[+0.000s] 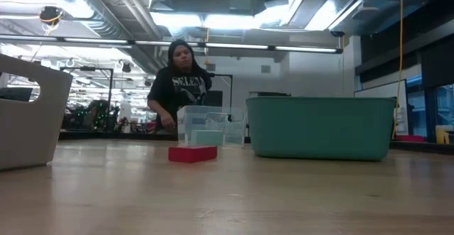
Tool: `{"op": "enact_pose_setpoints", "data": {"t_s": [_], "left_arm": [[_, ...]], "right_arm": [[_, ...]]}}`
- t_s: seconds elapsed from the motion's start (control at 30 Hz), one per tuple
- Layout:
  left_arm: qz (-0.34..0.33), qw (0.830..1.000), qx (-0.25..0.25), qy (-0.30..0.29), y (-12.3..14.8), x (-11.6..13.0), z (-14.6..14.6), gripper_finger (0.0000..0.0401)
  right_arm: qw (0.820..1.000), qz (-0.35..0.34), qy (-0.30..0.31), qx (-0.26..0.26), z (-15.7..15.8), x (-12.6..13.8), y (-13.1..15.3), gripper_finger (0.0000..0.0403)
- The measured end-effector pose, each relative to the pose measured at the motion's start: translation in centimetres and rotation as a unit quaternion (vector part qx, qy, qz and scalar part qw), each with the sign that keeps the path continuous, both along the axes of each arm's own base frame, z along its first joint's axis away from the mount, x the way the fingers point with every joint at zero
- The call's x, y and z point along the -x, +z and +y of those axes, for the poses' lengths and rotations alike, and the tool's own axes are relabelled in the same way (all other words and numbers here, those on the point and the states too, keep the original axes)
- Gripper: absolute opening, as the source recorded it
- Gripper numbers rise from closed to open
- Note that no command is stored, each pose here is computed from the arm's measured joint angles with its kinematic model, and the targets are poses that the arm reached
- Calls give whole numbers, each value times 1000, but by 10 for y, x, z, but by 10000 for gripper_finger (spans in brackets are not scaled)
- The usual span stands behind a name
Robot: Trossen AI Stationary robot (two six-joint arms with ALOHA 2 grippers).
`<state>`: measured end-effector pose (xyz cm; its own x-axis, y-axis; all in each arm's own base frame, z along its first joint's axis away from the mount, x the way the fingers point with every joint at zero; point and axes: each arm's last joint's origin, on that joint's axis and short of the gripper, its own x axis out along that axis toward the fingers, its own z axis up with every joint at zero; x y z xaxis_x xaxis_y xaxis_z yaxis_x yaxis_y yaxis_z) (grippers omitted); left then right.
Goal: Sort & place blocks by color
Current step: Put the red block into the gray bin
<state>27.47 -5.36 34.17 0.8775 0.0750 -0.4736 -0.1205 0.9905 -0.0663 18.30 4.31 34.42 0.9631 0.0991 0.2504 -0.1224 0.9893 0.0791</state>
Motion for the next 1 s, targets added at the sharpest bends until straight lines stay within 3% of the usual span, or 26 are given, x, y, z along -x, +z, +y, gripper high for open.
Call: {"op": "enact_pose_setpoints", "data": {"t_s": [0.1, 0.23, 0.5, 0.8, 1.0], "left_arm": [[-133, 991, 8, 23, 32, 19, 4, 120], [-252, 967, 22, 23, 40, 34, 6, 120], [-334, 941, 48, 36, 9, 41, 11, 120], [-331, 941, 68, 7, 9, 42, 5, 120], [-178, 980, 85, -41, 17, 50, -21, 120]], "right_arm": [[1000, 0, 0, 0, 0, 0, 0, 241], [1000, -3, 0, -1, 0, 0, 0, 241], [1000, -3, 0, -1, 0, 0, 1, 241], [1000, -3, 0, -2, 0, 0, 1, 241], [1000, -3, 0, -2, 0, 0, 1, 241]]}}
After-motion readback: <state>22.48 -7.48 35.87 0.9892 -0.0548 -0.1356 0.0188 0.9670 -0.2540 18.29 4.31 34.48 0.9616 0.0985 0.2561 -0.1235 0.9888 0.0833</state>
